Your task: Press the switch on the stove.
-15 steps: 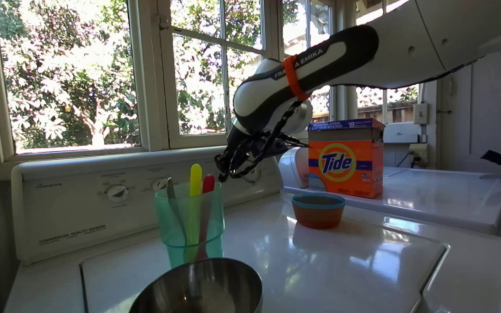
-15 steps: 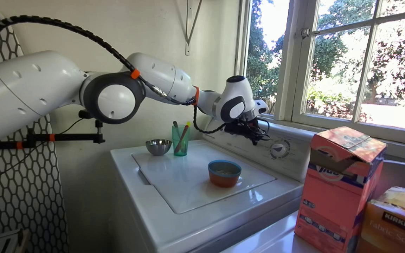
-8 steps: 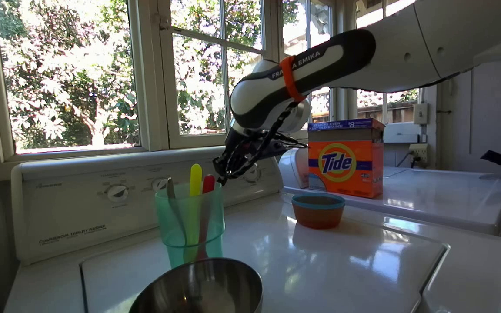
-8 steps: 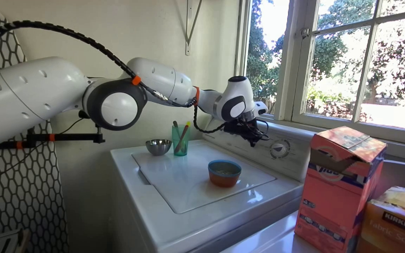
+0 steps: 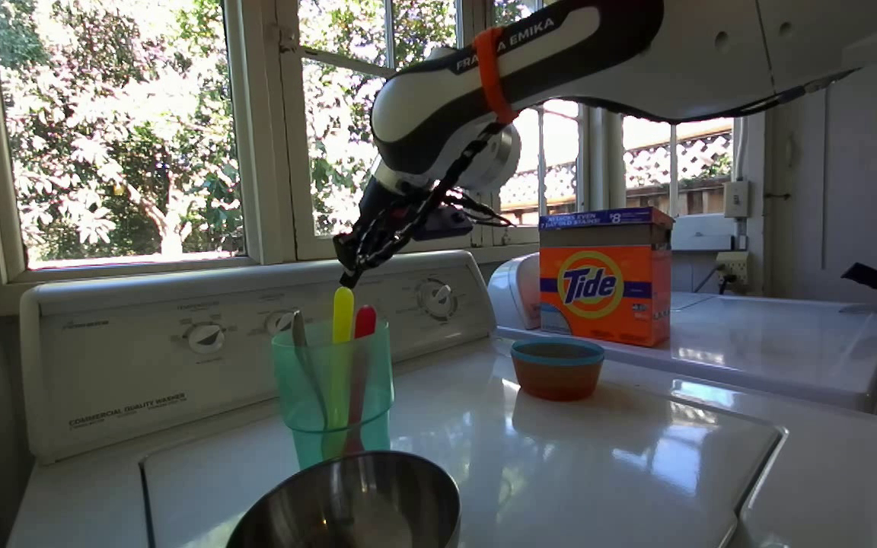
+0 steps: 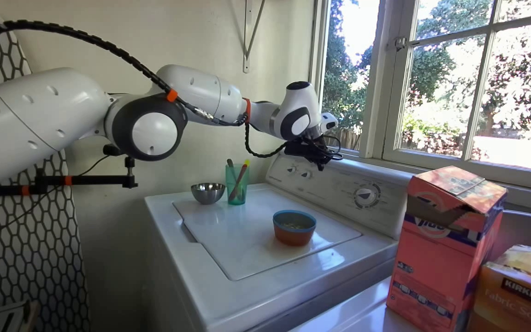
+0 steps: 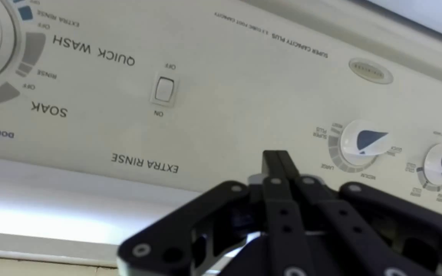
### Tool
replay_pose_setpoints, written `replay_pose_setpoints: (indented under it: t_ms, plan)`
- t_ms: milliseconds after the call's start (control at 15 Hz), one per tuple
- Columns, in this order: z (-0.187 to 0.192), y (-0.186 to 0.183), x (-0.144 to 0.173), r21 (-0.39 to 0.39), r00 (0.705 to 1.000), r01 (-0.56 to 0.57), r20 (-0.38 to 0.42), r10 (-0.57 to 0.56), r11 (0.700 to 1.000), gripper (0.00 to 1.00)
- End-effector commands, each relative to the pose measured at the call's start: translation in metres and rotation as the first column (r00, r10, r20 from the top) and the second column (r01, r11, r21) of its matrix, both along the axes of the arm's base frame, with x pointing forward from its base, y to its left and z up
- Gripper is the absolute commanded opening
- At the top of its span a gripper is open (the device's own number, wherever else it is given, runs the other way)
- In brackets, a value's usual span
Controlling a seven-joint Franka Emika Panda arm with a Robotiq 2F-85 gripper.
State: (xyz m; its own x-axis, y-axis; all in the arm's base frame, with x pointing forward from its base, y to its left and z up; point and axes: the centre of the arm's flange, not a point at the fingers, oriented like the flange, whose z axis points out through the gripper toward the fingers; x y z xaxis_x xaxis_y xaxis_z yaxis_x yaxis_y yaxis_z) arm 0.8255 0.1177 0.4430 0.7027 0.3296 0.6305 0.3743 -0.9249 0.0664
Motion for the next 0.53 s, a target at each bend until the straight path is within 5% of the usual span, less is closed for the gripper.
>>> replay_pose_setpoints:
  t_ms: [0,467]
  plan:
    - [0.004,0.006,-0.013,-0.068,1.000,-0.009,-0.004,0.009,0.998,0.00]
    - [-0.008,0.002,-0.011,-0.207,1.000,0.029,-0.004,-0.030,0.978,0.00]
